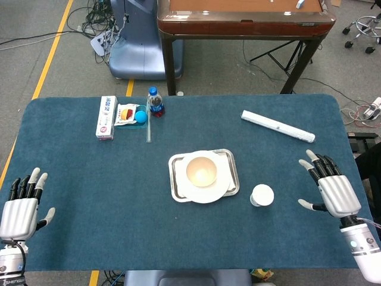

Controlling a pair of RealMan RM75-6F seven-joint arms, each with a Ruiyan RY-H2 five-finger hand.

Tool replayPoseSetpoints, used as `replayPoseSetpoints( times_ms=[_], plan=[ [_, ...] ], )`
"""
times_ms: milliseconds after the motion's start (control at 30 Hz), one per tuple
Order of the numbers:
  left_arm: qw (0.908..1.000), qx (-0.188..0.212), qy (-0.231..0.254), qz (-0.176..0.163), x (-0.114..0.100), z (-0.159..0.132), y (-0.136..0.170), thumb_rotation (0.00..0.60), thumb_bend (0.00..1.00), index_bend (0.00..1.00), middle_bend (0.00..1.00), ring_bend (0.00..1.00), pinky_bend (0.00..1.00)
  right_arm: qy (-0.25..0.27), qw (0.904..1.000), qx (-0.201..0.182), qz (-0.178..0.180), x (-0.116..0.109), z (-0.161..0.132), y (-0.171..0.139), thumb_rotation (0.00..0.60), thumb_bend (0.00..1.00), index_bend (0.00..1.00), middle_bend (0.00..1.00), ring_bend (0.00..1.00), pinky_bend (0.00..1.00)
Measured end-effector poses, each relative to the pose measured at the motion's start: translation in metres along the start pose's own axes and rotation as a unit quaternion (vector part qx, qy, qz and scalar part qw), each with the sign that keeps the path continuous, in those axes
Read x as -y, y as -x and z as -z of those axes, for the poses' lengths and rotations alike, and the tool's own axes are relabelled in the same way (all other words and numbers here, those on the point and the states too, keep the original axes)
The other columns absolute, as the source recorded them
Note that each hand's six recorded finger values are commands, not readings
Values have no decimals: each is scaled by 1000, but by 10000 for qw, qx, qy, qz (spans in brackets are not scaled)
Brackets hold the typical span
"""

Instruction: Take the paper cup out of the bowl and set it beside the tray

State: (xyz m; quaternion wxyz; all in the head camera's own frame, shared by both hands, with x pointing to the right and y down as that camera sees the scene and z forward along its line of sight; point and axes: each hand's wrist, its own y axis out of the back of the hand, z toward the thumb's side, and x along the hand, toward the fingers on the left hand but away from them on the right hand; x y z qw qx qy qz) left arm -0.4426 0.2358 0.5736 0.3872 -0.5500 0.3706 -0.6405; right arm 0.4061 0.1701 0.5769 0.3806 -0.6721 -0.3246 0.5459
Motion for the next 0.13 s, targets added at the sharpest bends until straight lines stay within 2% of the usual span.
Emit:
replayPoseSetpoints(
  times_ms=[133],
  plan=[
    [10000, -13, 2, -4, 0, 0, 0, 600, 257, 0, 0, 0, 0, -7, 10000, -28, 1, 1, -1, 2, 600, 127, 33, 0, 0, 0]
  ],
)
